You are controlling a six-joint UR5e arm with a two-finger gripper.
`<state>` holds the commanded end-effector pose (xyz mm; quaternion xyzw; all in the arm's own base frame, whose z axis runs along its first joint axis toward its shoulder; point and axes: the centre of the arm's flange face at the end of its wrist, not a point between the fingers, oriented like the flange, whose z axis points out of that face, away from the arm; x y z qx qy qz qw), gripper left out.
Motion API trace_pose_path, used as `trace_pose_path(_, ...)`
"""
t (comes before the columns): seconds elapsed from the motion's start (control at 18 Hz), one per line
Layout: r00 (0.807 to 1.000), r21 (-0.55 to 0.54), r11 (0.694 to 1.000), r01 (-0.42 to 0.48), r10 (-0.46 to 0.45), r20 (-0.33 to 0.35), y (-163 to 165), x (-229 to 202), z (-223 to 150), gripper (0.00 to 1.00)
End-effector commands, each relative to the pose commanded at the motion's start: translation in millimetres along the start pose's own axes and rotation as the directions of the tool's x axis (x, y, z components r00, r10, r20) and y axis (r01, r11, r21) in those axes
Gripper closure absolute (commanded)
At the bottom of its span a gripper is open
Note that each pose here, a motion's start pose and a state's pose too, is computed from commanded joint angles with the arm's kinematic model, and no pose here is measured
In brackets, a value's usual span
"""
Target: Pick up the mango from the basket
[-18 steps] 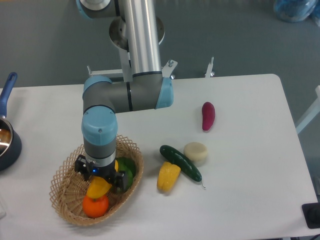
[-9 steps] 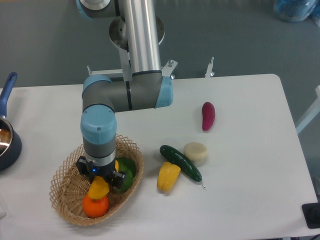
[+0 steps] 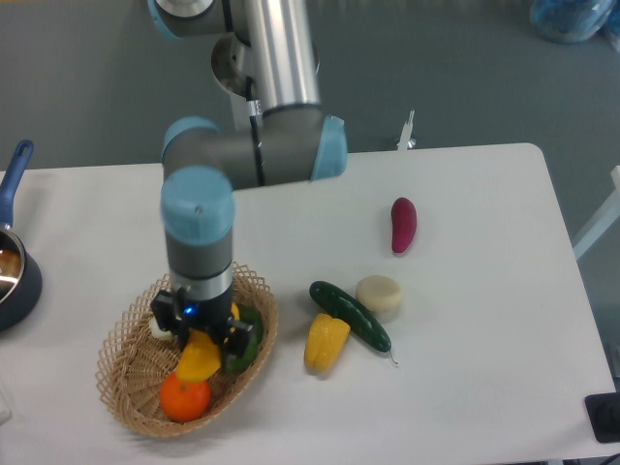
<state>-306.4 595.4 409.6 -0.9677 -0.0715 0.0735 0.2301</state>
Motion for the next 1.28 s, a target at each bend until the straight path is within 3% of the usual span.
trace_pose_path(0.28,0.993,0.132,0.986,0.101,-0.109,0.055,-9.7,-69.0,-68.8,0.53)
trace_pose_path(0.5,0.987,0.238,0.959,0.156,-0.162,0.006,9.8,-123.9,-111.6,0.53)
trace_pose_path(0.61,0.987,0.27,0.949,0.16,-0.161,-0.019,18.2,-137.6,-122.2,0.53)
trace_pose_path(1.28,0.983,0.273,0.946,0.177,-0.181,-0.009,36.7,-154.7,-130.6,0.53)
